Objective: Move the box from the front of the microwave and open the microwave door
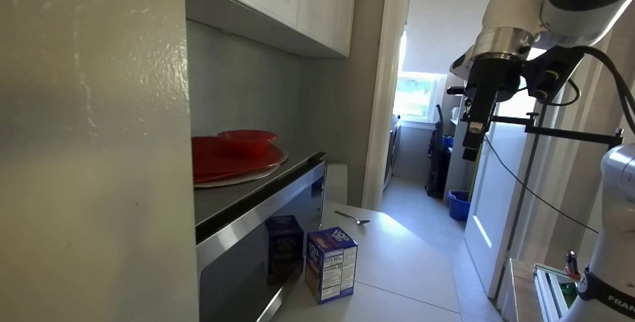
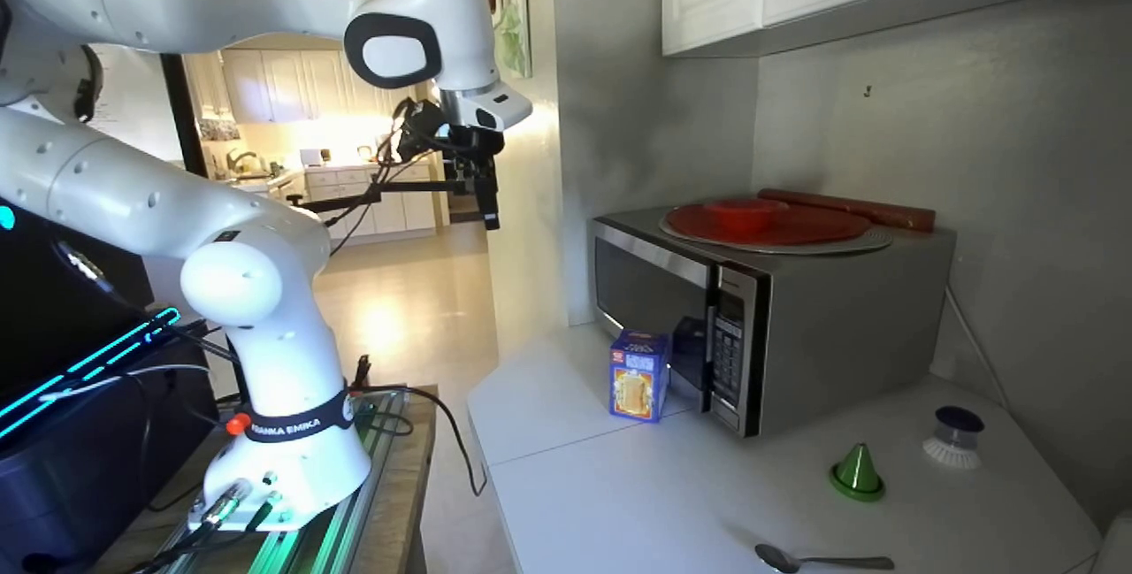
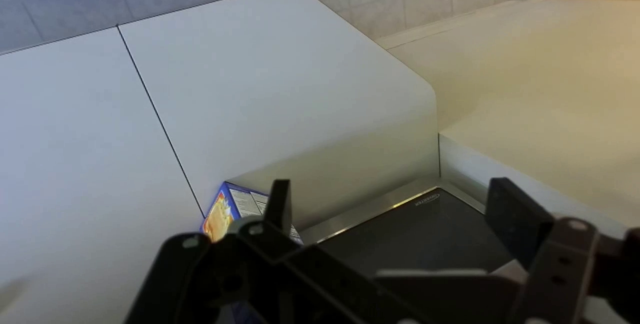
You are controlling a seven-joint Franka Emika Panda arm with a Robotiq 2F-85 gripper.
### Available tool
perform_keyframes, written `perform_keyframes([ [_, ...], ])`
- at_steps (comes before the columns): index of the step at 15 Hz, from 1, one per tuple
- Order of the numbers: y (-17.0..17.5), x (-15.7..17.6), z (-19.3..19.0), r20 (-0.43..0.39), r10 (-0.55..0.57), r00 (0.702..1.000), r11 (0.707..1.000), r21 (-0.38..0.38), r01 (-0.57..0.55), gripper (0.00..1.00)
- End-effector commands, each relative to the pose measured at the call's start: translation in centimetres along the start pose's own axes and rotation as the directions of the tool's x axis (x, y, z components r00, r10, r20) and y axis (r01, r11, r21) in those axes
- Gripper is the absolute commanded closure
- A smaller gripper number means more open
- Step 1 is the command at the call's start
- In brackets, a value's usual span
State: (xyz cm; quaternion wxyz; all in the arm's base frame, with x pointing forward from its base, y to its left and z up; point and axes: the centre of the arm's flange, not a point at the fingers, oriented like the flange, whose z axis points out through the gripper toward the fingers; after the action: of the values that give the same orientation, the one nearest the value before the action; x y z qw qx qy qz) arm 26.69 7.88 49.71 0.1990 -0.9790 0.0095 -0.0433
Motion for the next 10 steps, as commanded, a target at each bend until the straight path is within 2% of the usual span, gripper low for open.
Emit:
perform_keyframes([
  [1, 0.0, 0.0, 0.0, 0.001, 0.000, 1.000, 1.000, 0.000, 0.000, 0.00],
  [3, 0.0, 0.0, 0.0, 0.001, 0.001, 1.000, 1.000, 0.000, -0.001, 0.00],
  [10, -4.3, 6.1, 5.6, -0.056, 0.120, 0.991, 0.993, 0.023, -0.118, 0.00],
])
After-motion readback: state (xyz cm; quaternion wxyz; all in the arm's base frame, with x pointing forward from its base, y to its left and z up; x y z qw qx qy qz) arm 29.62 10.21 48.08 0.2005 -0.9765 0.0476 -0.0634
